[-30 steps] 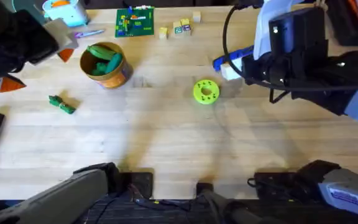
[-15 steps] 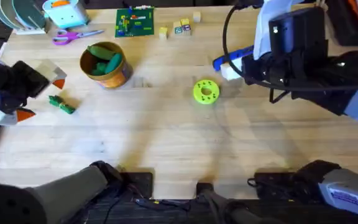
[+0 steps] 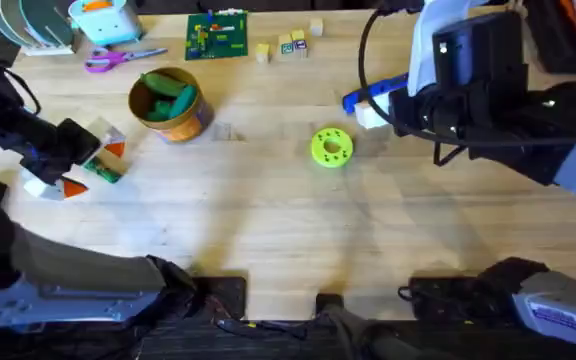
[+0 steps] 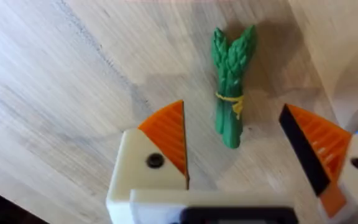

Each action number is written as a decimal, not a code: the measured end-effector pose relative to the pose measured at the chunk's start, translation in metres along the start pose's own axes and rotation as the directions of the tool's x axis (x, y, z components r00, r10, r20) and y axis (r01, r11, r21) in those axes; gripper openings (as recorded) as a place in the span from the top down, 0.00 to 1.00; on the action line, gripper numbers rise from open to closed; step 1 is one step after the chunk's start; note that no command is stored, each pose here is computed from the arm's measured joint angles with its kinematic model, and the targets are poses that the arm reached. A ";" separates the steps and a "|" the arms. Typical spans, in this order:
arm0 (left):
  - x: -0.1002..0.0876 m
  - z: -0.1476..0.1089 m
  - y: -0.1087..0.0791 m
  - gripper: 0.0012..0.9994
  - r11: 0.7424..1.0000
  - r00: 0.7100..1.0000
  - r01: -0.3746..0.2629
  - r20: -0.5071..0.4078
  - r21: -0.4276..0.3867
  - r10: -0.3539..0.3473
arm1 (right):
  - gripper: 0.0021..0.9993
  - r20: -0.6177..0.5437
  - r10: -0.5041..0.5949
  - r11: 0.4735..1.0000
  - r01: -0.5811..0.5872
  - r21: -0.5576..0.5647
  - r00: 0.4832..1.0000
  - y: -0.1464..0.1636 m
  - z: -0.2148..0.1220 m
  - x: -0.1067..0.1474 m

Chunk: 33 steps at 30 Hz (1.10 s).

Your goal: Pick up the gripper from the table and insert it into the empty holder that is missing its gripper. Then pick up a screw, insert it into the mounting hole, and use the screwdriver to tighten it. Finally, clean up the table by picking up the vegetable and placing it into the bucket.

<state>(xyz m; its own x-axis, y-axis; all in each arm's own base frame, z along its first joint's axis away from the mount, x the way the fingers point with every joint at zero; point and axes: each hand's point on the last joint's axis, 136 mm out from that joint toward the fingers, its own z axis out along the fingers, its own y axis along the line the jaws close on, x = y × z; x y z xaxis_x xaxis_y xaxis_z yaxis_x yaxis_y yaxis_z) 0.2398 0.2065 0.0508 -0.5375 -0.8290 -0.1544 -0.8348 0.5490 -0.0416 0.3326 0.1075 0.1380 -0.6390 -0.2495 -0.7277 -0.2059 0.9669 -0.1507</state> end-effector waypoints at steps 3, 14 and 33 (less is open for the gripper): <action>0.003 0.014 0.000 0.28 1.000 0.999 0.001 -0.037 -0.005 -0.001 | 0.01 0.000 0.000 1.000 0.000 0.000 1.000 0.000 0.000 0.000; -0.002 0.018 -0.001 0.98 1.000 1.000 -0.020 -0.023 0.002 0.021 | 0.01 0.000 0.000 1.000 0.000 0.000 1.000 0.000 0.000 0.000; 0.003 -0.111 -0.092 0.98 0.945 0.947 -0.283 0.205 0.166 0.248 | 0.01 0.000 0.000 1.000 0.000 0.000 1.000 0.000 0.000 0.000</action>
<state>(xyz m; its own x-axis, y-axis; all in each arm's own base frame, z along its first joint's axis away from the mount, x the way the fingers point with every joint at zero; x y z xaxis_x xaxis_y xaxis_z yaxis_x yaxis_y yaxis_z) 0.3019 0.1412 0.1637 -0.6916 -0.6270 -0.3585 -0.6164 0.7711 -0.1594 0.3326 0.1076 0.1380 -0.6388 -0.2494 -0.7278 -0.2059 0.9669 -0.1506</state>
